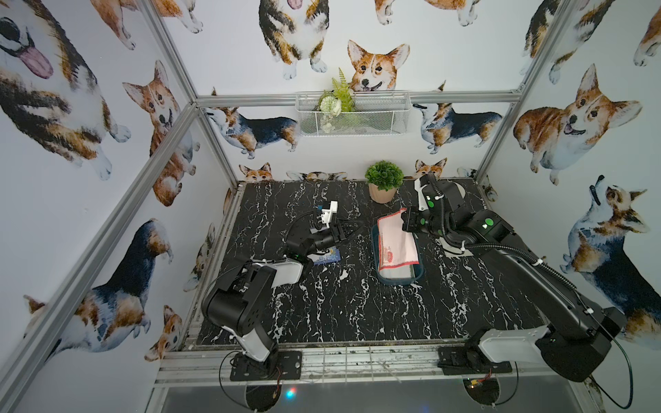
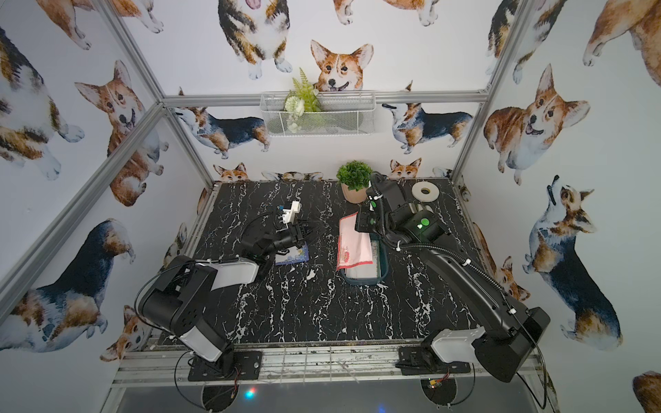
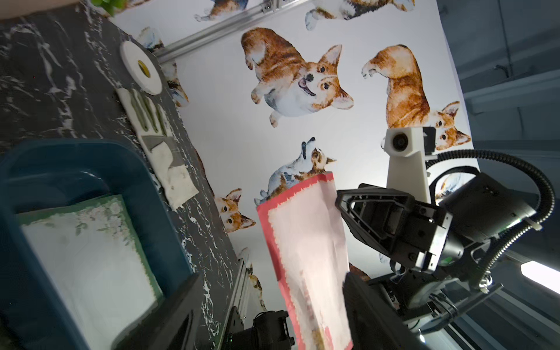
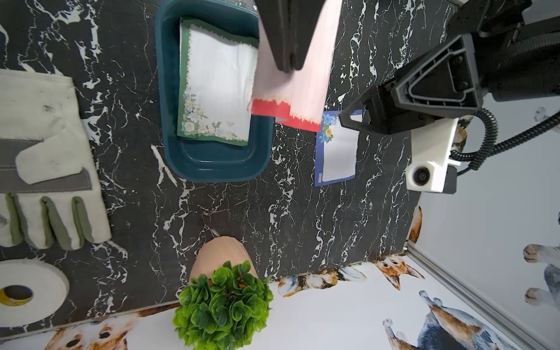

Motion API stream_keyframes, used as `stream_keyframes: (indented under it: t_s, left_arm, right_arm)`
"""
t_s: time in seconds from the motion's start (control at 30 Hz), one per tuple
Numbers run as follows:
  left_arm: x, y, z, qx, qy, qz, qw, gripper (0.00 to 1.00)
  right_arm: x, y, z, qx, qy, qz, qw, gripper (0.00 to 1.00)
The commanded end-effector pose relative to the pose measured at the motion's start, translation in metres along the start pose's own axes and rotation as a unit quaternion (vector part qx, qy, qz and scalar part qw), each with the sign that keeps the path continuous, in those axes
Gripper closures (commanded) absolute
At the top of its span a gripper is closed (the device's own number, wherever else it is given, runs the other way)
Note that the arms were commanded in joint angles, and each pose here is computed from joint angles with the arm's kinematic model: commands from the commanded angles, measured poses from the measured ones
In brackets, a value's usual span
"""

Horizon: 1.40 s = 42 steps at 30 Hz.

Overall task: Take out the stationery paper from the storage box
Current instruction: Pick up the stationery paper from the storage box.

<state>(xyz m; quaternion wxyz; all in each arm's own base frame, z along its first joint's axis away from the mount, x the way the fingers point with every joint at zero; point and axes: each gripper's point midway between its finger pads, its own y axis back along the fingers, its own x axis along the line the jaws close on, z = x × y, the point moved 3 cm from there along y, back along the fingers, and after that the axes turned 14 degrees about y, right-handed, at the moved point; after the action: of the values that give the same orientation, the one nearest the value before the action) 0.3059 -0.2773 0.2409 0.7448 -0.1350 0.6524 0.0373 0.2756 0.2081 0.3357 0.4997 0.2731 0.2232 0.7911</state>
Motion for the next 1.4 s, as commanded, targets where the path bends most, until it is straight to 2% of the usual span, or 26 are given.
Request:
stream_keyframes:
  t_s: [0.0,0.33,0.43,0.6,0.67,0.7,0.8,0.93,0.97,1.13,1.2,1.27,1.33,1.37]
  left_arm:
    - [-0.017,-0.016,-0.007,0.016,-0.014,-0.041,0.999,0.24]
    - [-0.029,-0.053,-0.031,0.057,-0.011,-0.066,0.996,0.27]
    - [-0.034,-0.056,-0.034,0.065,-0.012,-0.071,0.995,0.42]
    - [-0.043,-0.054,-0.037,0.072,-0.016,-0.078,0.994,0.76]
    - [-0.045,-0.054,-0.037,0.072,-0.011,-0.079,0.994,0.94]
    - [-0.046,-0.054,-0.037,0.072,-0.011,-0.08,0.994,0.99]
    - [-0.049,-0.053,-0.038,0.075,-0.009,-0.081,0.994,1.0]
    - [-0.074,-0.056,-0.037,0.084,-0.03,-0.104,0.991,1.0]
    - [-0.078,-0.055,-0.037,0.087,-0.033,-0.103,0.99,1.0]
    - [-0.089,-0.049,-0.041,0.092,-0.076,-0.054,0.991,1.0]
    - [-0.091,-0.045,-0.045,0.094,-0.1,-0.018,0.99,1.0]
    - [-0.096,-0.038,-0.05,0.097,-0.124,0.017,0.987,1.0]
    - [-0.107,-0.031,-0.057,0.105,-0.145,0.036,0.983,1.0]
    - [-0.115,-0.028,-0.062,0.111,-0.155,0.036,0.981,1.0]
  right_arm:
    - [0.009,0.004,0.01,-0.016,-0.02,0.022,0.999,1.0]
    - [0.011,0.001,0.015,-0.023,-0.017,0.018,0.999,1.0]
    - [0.006,-0.003,0.011,-0.016,-0.012,0.004,1.0,1.0]
    - [-0.004,-0.002,0.003,-0.012,-0.005,-0.021,1.0,1.0]
    - [-0.008,-0.001,0.001,-0.014,-0.003,-0.033,0.999,1.0]
    - [-0.01,-0.001,0.0,-0.013,-0.002,-0.038,0.999,1.0]
    - [-0.013,0.002,-0.002,-0.013,0.0,-0.045,0.999,1.0]
    - [-0.015,0.005,-0.006,-0.011,0.003,-0.044,0.999,1.0]
    - [-0.014,0.007,-0.006,-0.012,0.005,-0.039,0.999,0.95]
    - [-0.015,0.029,-0.003,-0.056,0.002,0.007,0.998,0.34]
    - [-0.015,0.044,0.0,-0.087,-0.013,0.065,0.994,0.22]
    - [-0.006,0.06,0.002,-0.127,-0.021,0.167,0.978,0.11]
    - [0.007,0.08,0.004,-0.173,-0.024,0.279,0.944,0.01]
    - [0.01,0.089,0.006,-0.197,-0.031,0.324,0.925,0.0]
